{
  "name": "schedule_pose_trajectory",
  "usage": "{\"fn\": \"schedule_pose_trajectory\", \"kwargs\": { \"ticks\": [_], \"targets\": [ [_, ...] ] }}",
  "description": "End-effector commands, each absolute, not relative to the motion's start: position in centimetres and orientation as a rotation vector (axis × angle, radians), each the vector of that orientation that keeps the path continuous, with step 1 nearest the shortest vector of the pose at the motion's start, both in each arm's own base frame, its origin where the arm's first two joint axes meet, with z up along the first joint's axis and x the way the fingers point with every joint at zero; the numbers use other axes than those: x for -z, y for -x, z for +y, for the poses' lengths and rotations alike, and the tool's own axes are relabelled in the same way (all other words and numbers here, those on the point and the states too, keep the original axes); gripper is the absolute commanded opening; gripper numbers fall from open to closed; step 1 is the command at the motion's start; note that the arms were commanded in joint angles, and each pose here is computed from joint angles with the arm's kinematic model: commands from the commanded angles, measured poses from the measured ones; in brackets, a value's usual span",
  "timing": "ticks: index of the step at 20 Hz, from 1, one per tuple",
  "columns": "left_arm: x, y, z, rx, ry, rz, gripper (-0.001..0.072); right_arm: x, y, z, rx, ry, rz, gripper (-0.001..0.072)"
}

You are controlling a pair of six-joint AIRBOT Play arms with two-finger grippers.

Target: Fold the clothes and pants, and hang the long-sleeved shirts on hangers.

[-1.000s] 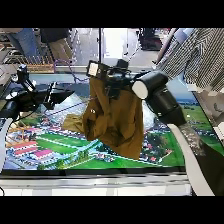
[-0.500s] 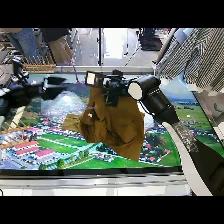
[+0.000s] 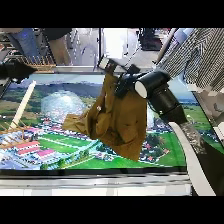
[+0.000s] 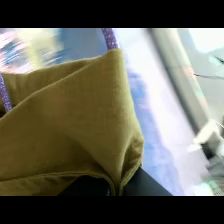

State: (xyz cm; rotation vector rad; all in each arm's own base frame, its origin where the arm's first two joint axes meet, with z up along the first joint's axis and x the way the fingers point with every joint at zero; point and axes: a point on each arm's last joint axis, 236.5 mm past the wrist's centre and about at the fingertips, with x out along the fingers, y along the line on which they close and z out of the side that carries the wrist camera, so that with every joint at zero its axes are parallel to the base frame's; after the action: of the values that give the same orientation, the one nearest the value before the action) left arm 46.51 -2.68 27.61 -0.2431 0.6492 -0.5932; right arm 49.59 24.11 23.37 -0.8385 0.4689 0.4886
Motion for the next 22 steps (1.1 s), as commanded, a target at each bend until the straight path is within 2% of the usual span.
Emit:
{"fn": "schedule_pose_trajectory", "kwargs": {
  "ticks": [1,3,8,13,15,17,19,20,22],
  "targets": [
    [-21.7,-42.2,-4.3,0.457,0.401,0.959,0.0718,-28.4,-49.9,21.4,-0.324,0.704,0.413,0.0024],
    [-17.3,-41.2,-10.1,0.573,0.477,1.009,0.0717,-30.3,-49.5,20.9,-0.305,0.674,0.375,0.0024],
    [-4.6,-41.4,-21.7,0.558,0.508,0.916,0.0720,-31.5,-48.7,20.9,-0.314,0.655,0.355,0.0024],
    [-1.4,-42.8,-29.0,0.493,0.494,0.772,0.0718,-31.8,-48.5,21.0,-0.319,0.656,0.348,0.0025],
    [-0.4,-44.1,-28.9,0.400,0.574,0.743,0.0681,-32.2,-48.2,20.9,-0.321,0.651,0.342,0.0025],
    [0.8,-45.2,-27.6,0.307,0.676,0.751,0.0305,-32.6,-47.9,20.7,-0.319,0.646,0.337,0.0025],
    [0.7,-46.4,-25.6,0.250,0.732,0.736,0.0088,-33.2,-47.3,20.5,-0.323,0.635,0.336,0.0026],
    [-0.1,-47.0,-24.6,0.241,0.734,0.713,0.0013,-33.3,-46.8,20.5,-0.335,0.621,0.341,0.0026],
    [-4.0,-48.3,-21.9,0.246,0.671,0.600,0.0011,-33.2,-45.5,21.0,-0.380,0.582,0.369,0.0026]
  ]
}}
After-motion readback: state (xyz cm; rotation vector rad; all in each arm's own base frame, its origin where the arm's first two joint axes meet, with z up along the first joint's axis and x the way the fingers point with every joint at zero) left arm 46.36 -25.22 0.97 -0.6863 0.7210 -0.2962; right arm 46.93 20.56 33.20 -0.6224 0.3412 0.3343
